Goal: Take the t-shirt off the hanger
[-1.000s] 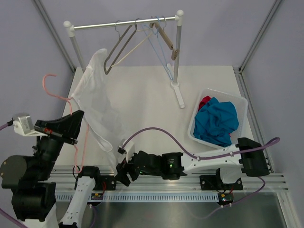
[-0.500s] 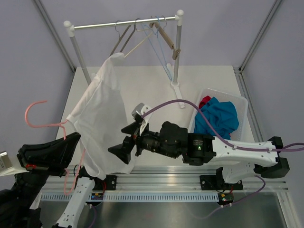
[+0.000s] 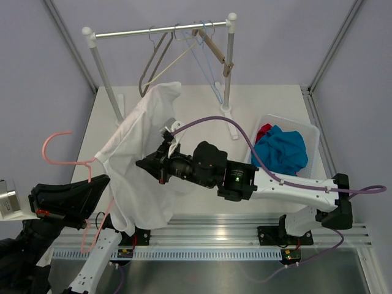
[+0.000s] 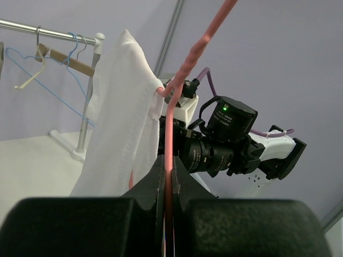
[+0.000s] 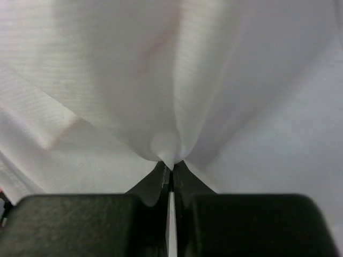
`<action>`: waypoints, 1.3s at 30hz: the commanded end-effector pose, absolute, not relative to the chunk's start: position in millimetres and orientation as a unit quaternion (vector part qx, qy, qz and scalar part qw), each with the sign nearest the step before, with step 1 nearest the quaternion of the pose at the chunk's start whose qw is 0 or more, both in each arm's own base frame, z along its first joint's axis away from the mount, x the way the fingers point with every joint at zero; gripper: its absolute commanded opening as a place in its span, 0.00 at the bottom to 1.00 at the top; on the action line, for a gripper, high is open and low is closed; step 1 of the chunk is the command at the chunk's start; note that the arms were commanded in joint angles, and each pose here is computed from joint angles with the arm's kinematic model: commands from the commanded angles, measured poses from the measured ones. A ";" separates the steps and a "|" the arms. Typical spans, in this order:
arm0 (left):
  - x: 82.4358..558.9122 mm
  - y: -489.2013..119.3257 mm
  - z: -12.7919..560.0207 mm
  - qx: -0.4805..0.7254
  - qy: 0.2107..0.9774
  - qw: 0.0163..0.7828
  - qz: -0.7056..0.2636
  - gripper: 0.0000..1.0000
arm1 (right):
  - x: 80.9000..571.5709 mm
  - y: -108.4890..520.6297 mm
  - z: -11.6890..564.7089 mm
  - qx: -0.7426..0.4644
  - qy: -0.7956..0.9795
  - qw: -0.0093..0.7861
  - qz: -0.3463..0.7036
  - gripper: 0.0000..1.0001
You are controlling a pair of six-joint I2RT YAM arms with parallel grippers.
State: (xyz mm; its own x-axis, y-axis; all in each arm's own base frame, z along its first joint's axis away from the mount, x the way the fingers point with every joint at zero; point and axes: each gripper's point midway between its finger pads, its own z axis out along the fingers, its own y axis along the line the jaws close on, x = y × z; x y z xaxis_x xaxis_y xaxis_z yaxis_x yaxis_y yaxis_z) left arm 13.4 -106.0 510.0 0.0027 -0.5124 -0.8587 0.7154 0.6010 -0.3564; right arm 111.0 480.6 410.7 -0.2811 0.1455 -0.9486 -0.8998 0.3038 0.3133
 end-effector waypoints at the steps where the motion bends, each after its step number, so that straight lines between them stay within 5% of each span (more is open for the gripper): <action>1: 2.6 -110.8 519.3 0.117 0.531 0.707 -0.453 0.00 | 124.2 441.4 462.0 -0.222 0.582 0.580 0.525 0.00; 22: -16.8 -144.1 492.7 0.252 0.546 0.631 -0.491 0.00 | 248.5 193.4 529.4 0.009 0.569 0.771 0.286 0.00; 39: 13.6 -128.4 472.6 0.205 0.563 0.674 -0.432 0.00 | 260.0 67.1 719.2 0.094 0.478 0.870 0.078 0.00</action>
State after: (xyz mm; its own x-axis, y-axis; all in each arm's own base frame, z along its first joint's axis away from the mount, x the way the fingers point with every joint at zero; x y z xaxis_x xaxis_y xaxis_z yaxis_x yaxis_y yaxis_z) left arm 9.5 -134.3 469.6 -0.0679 -0.3482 -0.9350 0.8280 0.5031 -0.2475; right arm 266.7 97.2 711.0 0.5053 0.3555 -0.7864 -0.1737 0.9345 0.3108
